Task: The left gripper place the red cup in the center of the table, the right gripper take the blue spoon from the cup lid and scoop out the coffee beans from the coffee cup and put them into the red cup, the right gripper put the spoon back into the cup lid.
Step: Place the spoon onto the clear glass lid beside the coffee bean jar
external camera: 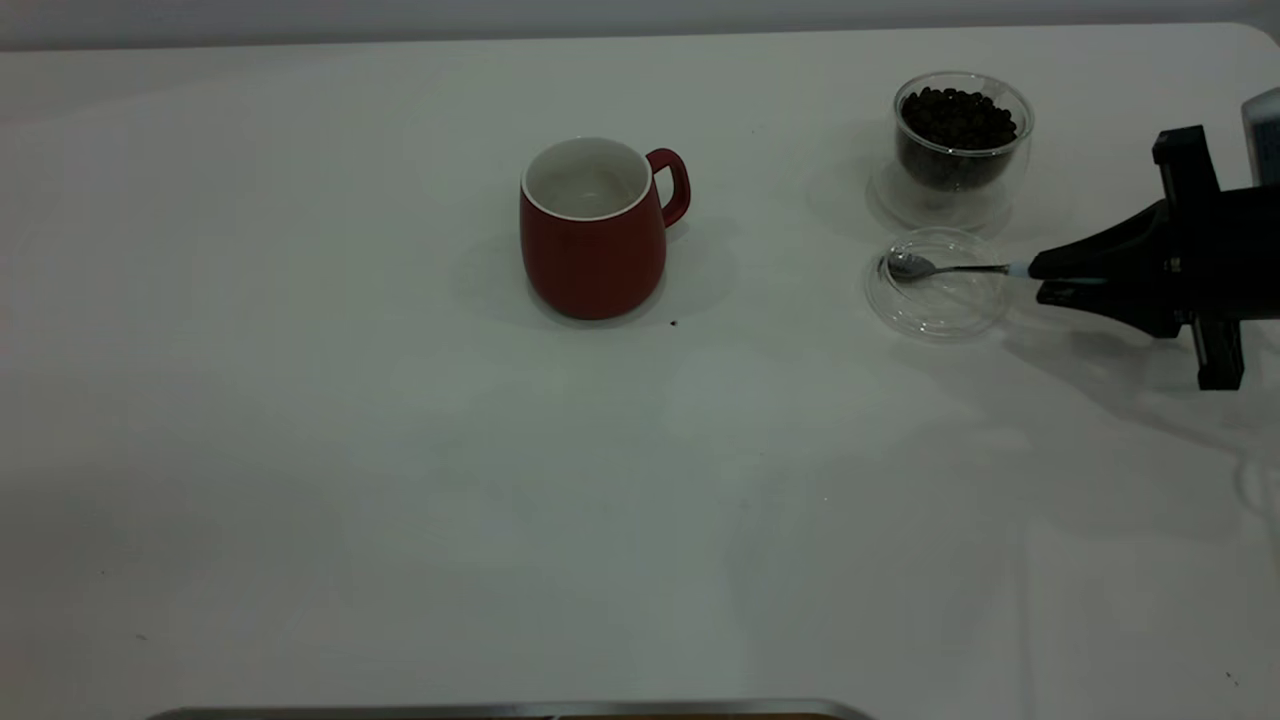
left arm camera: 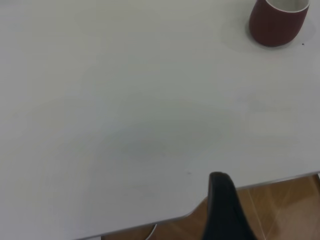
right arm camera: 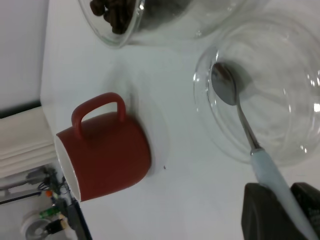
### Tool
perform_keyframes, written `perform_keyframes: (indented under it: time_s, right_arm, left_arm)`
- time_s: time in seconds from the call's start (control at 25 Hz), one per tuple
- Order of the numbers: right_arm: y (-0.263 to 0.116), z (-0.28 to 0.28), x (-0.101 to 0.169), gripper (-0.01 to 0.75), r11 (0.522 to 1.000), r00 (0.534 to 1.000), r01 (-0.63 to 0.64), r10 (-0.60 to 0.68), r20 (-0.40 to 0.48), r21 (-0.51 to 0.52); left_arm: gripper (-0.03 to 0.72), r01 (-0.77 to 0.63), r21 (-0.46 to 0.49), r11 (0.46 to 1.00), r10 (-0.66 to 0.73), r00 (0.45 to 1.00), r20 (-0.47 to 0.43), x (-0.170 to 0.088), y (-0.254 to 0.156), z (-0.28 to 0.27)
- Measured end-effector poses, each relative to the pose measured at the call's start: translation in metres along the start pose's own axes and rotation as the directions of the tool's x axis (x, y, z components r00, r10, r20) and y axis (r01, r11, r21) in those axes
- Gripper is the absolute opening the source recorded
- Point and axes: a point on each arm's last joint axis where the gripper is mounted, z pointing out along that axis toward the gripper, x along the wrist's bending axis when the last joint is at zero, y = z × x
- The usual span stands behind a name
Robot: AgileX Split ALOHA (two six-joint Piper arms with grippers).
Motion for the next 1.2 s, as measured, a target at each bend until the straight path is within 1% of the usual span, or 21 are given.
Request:
perform_keyframes:
  time_s: [0.32,0.76,1.2]
  right_arm:
    - [-0.002,0.004,-0.006,0.106,1.0,1.0,-0.015,0.015,-0.018,0.017]
    - [-0.011,0.012,-0.019,0.106,0.999,0.998,0.009,-0.006,-0.055,0.054]
    - [-0.011,0.012,-0.019,0.106,0.998,0.998,0.021,-0.018,-0.061,0.054]
  left_arm:
    - [0.516,0.0,0.0,1.0,0.0,1.0,0.0,0.0,0.0,0.0]
    - [0.516,0.001,0.0,1.0,-0.001,1.0,0.0,0.0,0.0,0.0]
    - [0.516,0.001,0.0,1.0,-0.001,1.0,0.0,0.0,0.0,0.0]
